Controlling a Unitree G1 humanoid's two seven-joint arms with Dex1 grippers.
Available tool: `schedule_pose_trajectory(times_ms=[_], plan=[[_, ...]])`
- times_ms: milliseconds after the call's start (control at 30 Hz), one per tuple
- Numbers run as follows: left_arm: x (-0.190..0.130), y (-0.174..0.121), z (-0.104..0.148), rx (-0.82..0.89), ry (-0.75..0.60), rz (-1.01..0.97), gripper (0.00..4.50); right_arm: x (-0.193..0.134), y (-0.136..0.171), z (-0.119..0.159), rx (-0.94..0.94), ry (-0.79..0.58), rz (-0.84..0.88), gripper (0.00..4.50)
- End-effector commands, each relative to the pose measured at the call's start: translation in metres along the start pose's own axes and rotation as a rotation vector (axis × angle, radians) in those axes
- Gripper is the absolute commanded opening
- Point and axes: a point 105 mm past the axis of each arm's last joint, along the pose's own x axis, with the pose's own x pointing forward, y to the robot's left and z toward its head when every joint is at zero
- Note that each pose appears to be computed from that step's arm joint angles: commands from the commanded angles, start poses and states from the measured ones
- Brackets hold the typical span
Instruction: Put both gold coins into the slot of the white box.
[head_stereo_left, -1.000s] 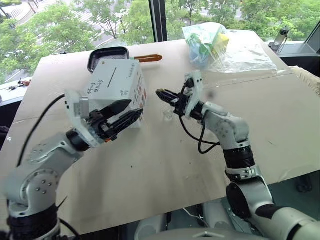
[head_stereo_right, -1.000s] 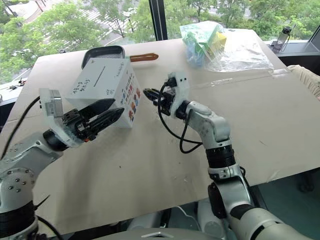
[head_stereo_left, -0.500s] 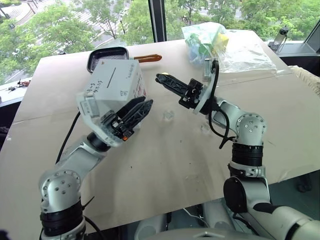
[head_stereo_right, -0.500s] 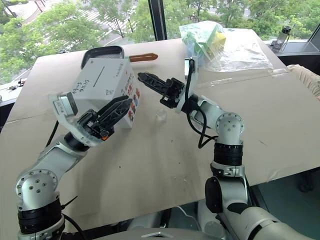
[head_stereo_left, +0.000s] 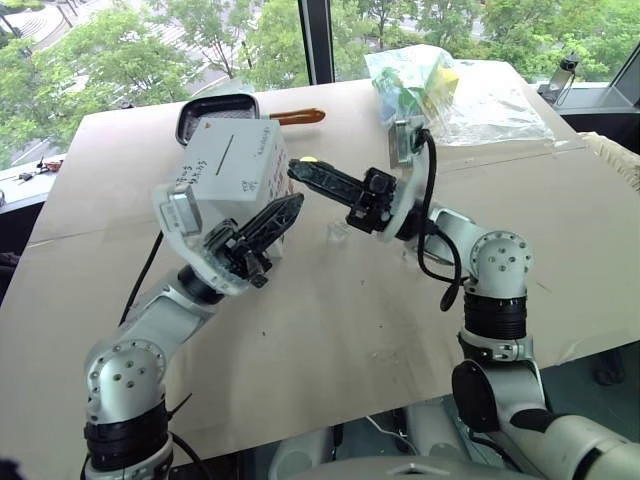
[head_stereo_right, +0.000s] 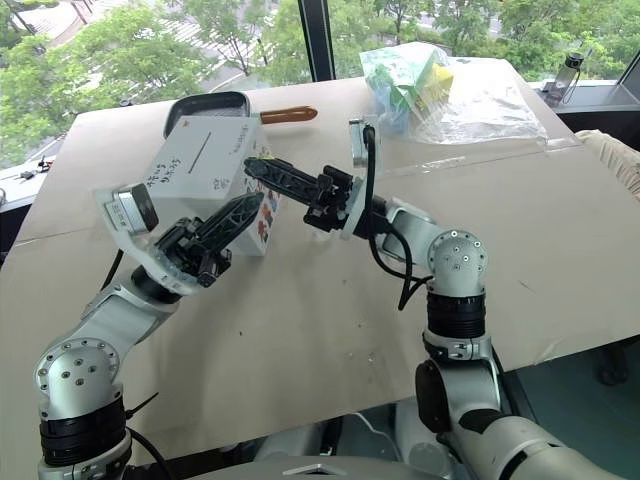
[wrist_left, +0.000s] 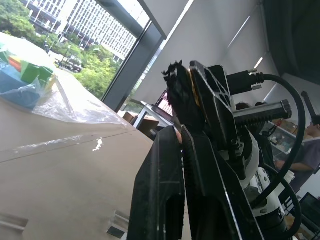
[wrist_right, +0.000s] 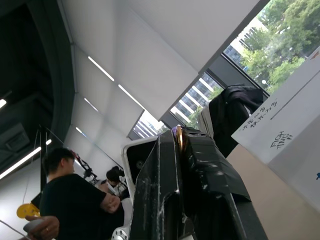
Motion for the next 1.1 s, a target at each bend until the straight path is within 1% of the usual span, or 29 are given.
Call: schedule_pose_trajectory(times_ms=[33,133,200,267,367,567,667,933,1100], plan=[[-0.005,-0.009,0.014,0.058,-0.033,-0.036,0.05,-0.007,0.003,0.006,-0.27,0.038,0.002,0.0],[-0.011,-0.014,0.021,0.094,-0.036,-0.054,0.05,-0.019,-0.002,0.003,-0.443,0.128,0.023,0.0],[-0.012,-0.019,0.024,0.109,-0.031,-0.076,0.05,-0.028,0.002,-0.004,-0.51,0.207,0.093,0.0],[-0.012,-0.023,0.025,0.095,-0.025,-0.111,0.05,-0.034,0.008,-0.011,-0.504,0.27,0.159,0.0],[-0.007,-0.032,0.018,0.068,0.017,-0.171,0.05,-0.036,0.016,-0.02,-0.469,0.317,0.227,0.0],[-0.003,-0.042,-0.001,0.05,0.158,-0.242,0.05,-0.035,0.02,-0.027,-0.451,0.349,0.249,0.0],[-0.003,-0.034,-0.003,0.069,0.202,-0.209,0.05,-0.035,0.02,-0.029,-0.445,0.354,0.246,0.0],[-0.006,-0.03,-0.009,0.191,0.347,-0.252,0.05,-0.039,0.019,-0.036,-0.436,0.395,0.242,0.0],[-0.005,-0.031,-0.011,0.2,0.377,-0.302,0.05,-0.04,0.019,-0.04,-0.446,0.419,0.249,0.0]])
